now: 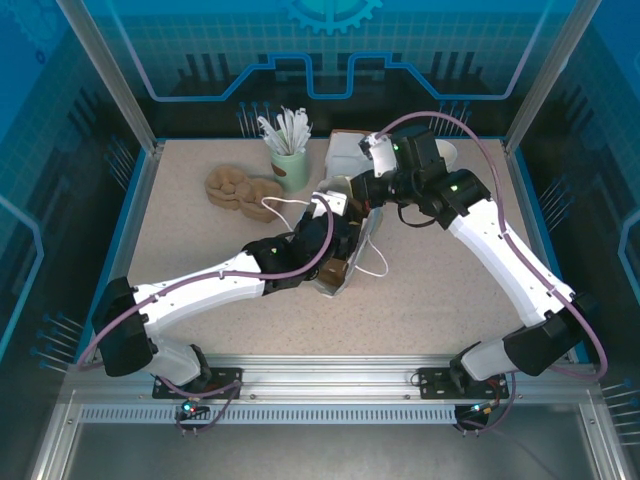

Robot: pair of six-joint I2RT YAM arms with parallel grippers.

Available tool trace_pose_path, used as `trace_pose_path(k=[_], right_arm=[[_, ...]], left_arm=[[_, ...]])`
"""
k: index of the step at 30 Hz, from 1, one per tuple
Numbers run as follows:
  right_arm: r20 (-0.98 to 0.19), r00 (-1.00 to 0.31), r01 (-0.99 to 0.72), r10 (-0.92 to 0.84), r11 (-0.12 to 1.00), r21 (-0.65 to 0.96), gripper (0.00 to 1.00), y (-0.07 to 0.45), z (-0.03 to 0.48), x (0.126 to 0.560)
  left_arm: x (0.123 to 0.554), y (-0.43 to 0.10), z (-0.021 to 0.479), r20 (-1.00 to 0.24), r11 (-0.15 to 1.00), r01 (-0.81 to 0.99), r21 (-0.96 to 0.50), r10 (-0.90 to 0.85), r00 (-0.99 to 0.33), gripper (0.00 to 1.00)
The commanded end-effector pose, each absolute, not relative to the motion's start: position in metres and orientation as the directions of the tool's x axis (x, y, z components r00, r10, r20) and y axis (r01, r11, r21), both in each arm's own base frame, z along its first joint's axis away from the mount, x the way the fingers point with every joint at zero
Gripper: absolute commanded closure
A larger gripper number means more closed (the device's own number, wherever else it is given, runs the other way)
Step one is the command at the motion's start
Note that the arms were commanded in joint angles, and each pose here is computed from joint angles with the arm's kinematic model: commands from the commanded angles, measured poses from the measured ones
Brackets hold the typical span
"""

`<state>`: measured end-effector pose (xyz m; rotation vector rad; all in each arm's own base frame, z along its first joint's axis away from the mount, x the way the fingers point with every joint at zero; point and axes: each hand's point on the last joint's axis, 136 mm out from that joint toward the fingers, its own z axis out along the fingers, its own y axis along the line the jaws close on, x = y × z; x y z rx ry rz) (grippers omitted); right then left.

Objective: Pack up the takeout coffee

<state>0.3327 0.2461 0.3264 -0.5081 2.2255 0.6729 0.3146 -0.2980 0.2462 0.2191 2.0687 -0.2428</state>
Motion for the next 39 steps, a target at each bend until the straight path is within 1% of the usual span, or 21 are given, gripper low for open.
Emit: trace_pose_path(k=[1,5,8,11,15,25,33,39], right_arm=[[-0.755,-0.643,-0.569,-0.131,0.741,0.356,1.0,0.259,0.331,0.331],[-0.73,-0.671,-0.557,-0.128,0.737,0.383,1.0,0.26,0.324,0.332],[-0.734,-0.668,-0.564,-0.127,0.729,0.388,1.0,0.26,0.325,0.332],[-0.734,-0.667,-0.566,-0.124,0.725,0.392,1.0,0.257,0.324,0.333],[-0.739,-0.662,-0.583,-0.126,0.707,0.401,1.0,0.257,0.325,0.33],[-0.732,-0.669,-0.596,-0.129,0.681,0.425,1.0,0.262,0.323,0.327],[-0.725,-0.676,-0.601,-0.133,0.669,0.437,1.0,0.264,0.323,0.326],[-0.718,-0.683,-0.601,-0.134,0.662,0.448,1.0,0.265,0.322,0.325]], left_arm=[[0.318,-0.297,0.236,-0.87,0.969,0.228,-0.095,0.03,-0.491,0.33],[0.318,-0.291,0.23,-0.861,0.976,0.192,-0.099,0.012,-0.508,0.33],[0.319,-0.283,0.226,-0.853,0.98,0.156,-0.127,-0.028,-0.521,0.33],[0.319,-0.278,0.224,-0.852,0.981,0.144,-0.127,-0.034,-0.522,0.34],[0.321,-0.278,0.226,-0.856,0.983,0.144,-0.116,-0.025,-0.516,0.34],[0.33,-0.297,0.23,-0.865,0.973,0.18,-0.142,-0.034,-0.5,0.34],[0.333,-0.294,0.231,-0.872,0.977,0.171,-0.131,-0.031,-0.489,0.33],[0.337,-0.293,0.242,-0.888,0.974,0.182,-0.134,-0.037,-0.458,0.33]])
